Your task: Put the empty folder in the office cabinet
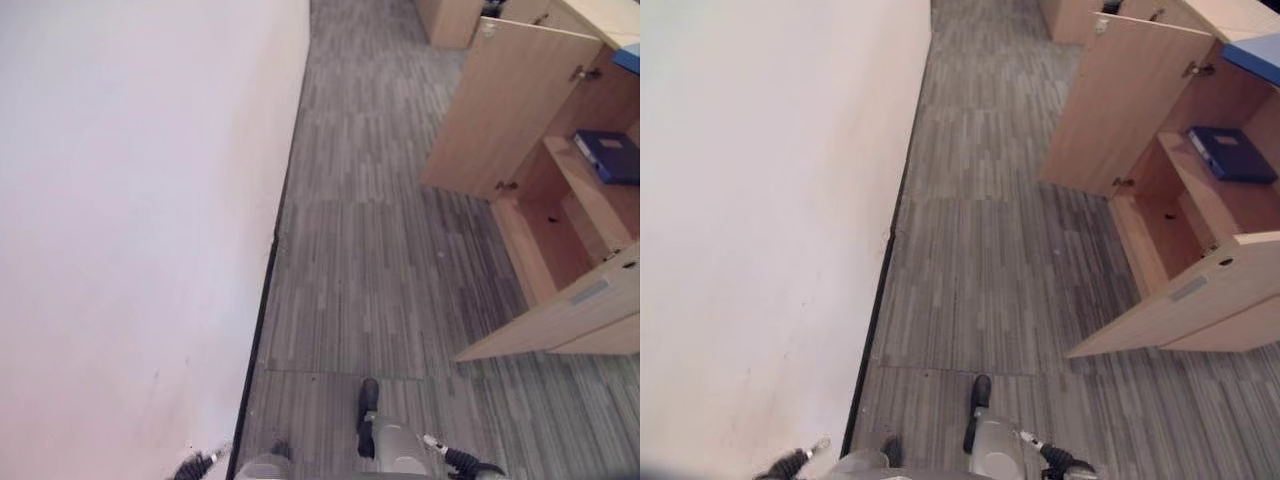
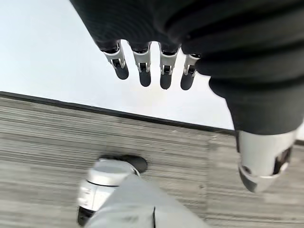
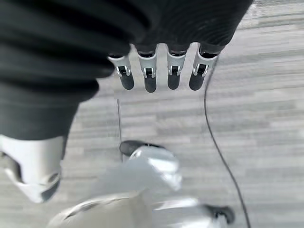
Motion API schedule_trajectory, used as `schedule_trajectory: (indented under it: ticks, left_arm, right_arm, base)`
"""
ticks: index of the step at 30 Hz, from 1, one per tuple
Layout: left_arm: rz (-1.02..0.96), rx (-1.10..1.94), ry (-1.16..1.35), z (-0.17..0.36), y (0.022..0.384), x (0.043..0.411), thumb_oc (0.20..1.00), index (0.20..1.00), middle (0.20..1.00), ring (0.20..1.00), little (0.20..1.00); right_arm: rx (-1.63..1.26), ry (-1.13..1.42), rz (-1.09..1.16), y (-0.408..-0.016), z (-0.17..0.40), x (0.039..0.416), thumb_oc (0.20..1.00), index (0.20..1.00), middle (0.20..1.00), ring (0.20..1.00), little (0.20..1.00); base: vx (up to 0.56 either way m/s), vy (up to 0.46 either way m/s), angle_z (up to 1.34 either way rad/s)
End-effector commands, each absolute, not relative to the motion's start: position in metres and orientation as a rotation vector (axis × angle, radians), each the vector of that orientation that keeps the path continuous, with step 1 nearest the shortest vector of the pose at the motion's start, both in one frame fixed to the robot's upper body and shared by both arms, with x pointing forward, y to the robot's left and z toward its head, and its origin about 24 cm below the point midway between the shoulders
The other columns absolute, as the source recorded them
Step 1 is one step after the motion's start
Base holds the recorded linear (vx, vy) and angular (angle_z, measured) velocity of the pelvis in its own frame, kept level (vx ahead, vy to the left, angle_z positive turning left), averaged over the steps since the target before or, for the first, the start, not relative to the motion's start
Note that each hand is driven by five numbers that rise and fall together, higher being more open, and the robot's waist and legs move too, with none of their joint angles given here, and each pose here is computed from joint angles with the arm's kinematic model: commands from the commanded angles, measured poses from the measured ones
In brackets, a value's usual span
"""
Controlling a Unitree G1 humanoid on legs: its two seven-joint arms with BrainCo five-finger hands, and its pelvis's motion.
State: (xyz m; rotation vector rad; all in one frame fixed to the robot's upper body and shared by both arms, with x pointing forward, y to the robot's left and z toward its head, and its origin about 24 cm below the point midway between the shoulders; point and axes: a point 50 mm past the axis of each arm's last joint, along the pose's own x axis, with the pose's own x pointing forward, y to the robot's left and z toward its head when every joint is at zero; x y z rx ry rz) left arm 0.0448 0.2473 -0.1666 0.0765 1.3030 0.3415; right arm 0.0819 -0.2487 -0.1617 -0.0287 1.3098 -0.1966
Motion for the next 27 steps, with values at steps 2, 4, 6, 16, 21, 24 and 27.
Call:
schedule_trajectory:
  ticks: [2, 4, 6, 16, 21, 24, 27]
  left_arm:
    - [0.400, 0.105, 1.293, -0.161, 0.267, 0.044, 1.000, 1.000, 1.000, 1.000, 1.000]
    - [0.382, 0.114, 1.277, -0.161, 0.265, 0.051, 1.000, 1.000, 1.000, 1.000, 1.000]
    - [0.344, 0.139, 1.249, -0.160, 0.262, 0.062, 1.000, 1.000, 1.000, 1.000, 1.000]
    - [0.245, 0.223, 1.054, -0.145, 0.258, 0.121, 1.000, 1.000, 1.000, 1.000, 1.000]
    - [0.298, 0.215, 1.101, -0.148, 0.267, 0.107, 1.000, 1.000, 1.000, 1.000, 1.000]
    - [0.357, 0.190, 1.157, -0.150, 0.276, 0.087, 1.000, 1.000, 1.000, 1.000, 1.000]
    - [0.399, 0.159, 1.193, -0.152, 0.279, 0.073, 1.000, 1.000, 1.000, 1.000, 1.000]
  right_arm:
    - [-0.044, 1.322, -0.196, -0.250, -0.162, 0.076, 1.000, 1.000, 1.000, 1.000, 1.000]
    - [-0.063, 1.310, -0.197, -0.254, -0.160, 0.080, 1.000, 1.000, 1.000, 1.000, 1.000]
    - [-0.100, 1.295, -0.181, -0.258, -0.158, 0.086, 1.000, 1.000, 1.000, 1.000, 1.000]
    - [-0.213, 1.197, -0.133, -0.267, -0.146, 0.120, 1.000, 1.000, 1.000, 1.000, 1.000]
    - [-0.233, 1.240, -0.113, -0.265, -0.149, 0.112, 1.000, 1.000, 1.000, 1.000, 1.000]
    - [-0.235, 1.302, -0.102, -0.263, -0.155, 0.094, 1.000, 1.000, 1.000, 1.000, 1.000]
    - [-0.257, 1.322, -0.103, -0.268, -0.154, 0.089, 1.000, 1.000, 1.000, 1.000, 1.000]
  base:
    - [0.26, -0.163, 0.46]
    - [0.18, -0.105, 0.32]
    - [0.17, -0.108, 0.17]
    - [0.09, -0.097, 0.12]
    - [0.12, -0.122, -0.06]
    - [0.20, -0.356, -0.05]
    - [0.30, -0.373, -0.44]
